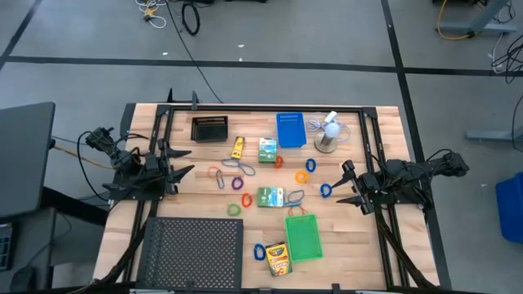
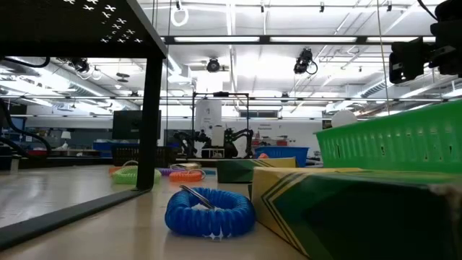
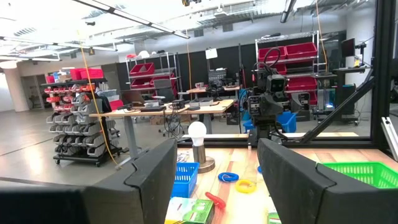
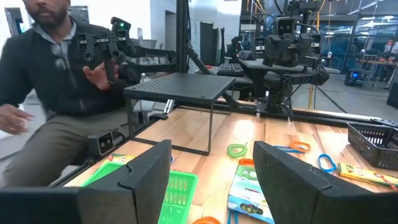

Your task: Pick & Place Office Desk Supplies

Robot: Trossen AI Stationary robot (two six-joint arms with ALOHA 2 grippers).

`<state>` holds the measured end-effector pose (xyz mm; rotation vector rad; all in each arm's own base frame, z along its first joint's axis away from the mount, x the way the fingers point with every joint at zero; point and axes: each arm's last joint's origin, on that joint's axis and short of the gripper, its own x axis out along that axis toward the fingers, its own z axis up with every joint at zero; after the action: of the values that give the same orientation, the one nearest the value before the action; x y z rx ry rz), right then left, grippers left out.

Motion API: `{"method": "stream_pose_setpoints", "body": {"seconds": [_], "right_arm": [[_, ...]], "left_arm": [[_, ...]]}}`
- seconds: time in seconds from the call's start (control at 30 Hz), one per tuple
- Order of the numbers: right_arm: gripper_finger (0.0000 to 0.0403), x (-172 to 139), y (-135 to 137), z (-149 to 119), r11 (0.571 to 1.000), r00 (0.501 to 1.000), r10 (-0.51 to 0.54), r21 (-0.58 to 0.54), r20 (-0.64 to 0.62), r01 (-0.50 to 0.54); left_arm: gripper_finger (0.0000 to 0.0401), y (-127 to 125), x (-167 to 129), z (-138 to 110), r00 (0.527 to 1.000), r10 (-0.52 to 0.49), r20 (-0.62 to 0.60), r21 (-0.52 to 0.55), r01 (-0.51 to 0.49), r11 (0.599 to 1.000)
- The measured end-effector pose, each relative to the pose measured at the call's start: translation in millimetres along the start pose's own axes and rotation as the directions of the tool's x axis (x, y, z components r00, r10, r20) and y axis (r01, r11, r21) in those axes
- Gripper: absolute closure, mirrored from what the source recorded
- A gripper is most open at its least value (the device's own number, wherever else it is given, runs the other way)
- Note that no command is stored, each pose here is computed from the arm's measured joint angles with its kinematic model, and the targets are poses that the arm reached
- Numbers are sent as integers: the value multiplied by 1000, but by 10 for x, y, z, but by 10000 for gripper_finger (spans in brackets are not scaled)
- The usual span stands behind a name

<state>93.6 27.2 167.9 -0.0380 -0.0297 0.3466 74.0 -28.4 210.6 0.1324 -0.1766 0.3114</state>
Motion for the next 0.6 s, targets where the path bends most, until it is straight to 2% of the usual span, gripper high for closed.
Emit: {"method": "stream_pose_setpoints", "body": {"seconds": [0.6], "right_arm": [[165, 0, 1, 0, 1000, 1000, 4, 1, 0, -4]], "left_arm": [[170, 0, 0, 3, 1000, -3, 2, -1, 3, 1000]]}}
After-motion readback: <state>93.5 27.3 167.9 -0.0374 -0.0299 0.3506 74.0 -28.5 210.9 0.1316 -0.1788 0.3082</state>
